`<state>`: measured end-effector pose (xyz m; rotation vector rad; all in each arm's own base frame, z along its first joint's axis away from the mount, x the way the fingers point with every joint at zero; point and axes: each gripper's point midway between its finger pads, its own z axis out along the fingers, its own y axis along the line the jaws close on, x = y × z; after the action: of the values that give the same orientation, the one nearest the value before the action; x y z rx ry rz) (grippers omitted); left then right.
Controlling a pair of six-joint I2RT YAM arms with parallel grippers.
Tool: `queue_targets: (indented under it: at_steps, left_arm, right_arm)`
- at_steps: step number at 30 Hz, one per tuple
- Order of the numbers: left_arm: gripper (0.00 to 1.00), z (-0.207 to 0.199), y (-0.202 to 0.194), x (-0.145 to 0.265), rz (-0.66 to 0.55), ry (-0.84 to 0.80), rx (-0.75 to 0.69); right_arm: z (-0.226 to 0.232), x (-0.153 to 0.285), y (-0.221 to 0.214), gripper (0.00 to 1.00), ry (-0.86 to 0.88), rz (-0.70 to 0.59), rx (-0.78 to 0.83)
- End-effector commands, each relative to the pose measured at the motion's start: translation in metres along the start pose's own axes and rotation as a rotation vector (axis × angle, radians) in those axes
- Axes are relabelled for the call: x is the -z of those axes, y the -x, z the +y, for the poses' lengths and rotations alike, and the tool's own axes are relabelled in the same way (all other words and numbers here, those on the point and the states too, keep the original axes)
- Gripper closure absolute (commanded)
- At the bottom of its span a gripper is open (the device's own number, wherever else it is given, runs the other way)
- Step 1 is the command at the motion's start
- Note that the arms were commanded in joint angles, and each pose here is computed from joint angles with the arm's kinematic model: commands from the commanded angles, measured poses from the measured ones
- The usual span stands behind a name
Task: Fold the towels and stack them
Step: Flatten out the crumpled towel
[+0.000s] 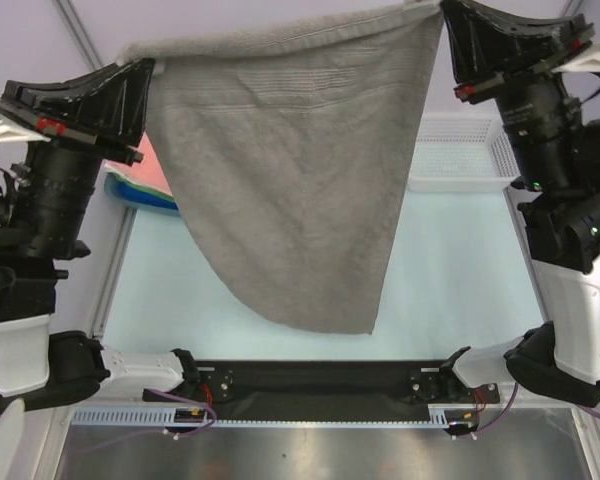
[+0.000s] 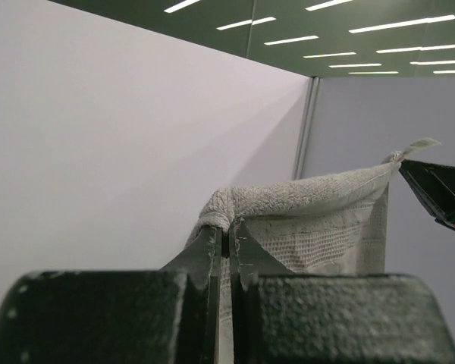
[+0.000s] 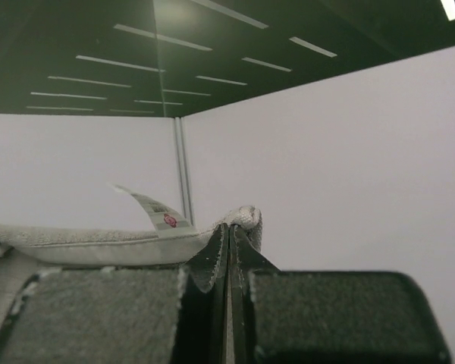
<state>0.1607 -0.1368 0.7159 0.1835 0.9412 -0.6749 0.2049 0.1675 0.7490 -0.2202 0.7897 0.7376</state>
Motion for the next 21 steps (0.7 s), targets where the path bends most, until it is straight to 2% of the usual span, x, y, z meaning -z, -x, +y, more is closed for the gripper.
queue_targets:
  at_steps: [1,4,5,6,8,9,11,12,13,15,16,21]
  left_arm:
    - [1.00,0.008,-0.002,-0.019,-0.029,0.077,-0.085]
    - [1.00,0.017,-0.029,-0.037,0.009,0.131,-0.120]
    - [1.00,0.012,-0.037,-0.044,0.015,0.079,-0.110]
    - [1.00,0.033,-0.056,-0.055,0.052,0.125,-0.143]
    - [1.00,0.036,-0.091,-0.071,0.106,0.085,-0.080]
    - [1.00,0.056,-0.109,-0.082,0.122,0.124,-0.066]
    - [1.00,0.072,-0.154,-0.098,0.196,0.107,-0.040]
    - [1.00,0.093,-0.165,-0.104,0.203,0.142,-0.025]
    - [1.00,0.112,-0.204,-0.116,0.260,0.166,-0.015]
    - [1.00,0.140,-0.231,-0.127,0.284,0.189,0.015]
    - [0.99,0.158,-0.260,-0.134,0.320,0.211,0.025]
    - [1.00,0.227,-0.319,-0.157,0.352,0.306,0.043]
  right_arm:
    - [-0.020,-0.016,-0.017,1.00,-0.089,-0.008,0.060]
    - [-0.039,-0.029,-0.065,1.00,-0.129,0.072,0.097]
    - [-0.058,-0.030,-0.078,1.00,-0.162,0.093,0.104]
    - [-0.066,-0.034,-0.103,1.00,-0.161,0.135,0.063]
    - [-0.092,-0.035,-0.125,1.00,-0.197,0.165,0.070]
    - [-0.106,-0.038,-0.147,1.00,-0.216,0.199,0.058]
    - [-0.129,-0.039,-0.172,1.00,-0.238,0.242,0.058]
    - [-0.144,-0.042,-0.201,1.00,-0.257,0.285,0.047]
    - [-0.153,-0.044,-0.212,1.00,-0.263,0.295,0.044]
    - [-0.177,-0.046,-0.235,1.00,-0.284,0.322,0.046]
    - [-0.194,-0.050,-0.263,1.00,-0.301,0.353,0.039]
    - [-0.248,-0.060,-0.333,1.00,-0.323,0.406,0.003]
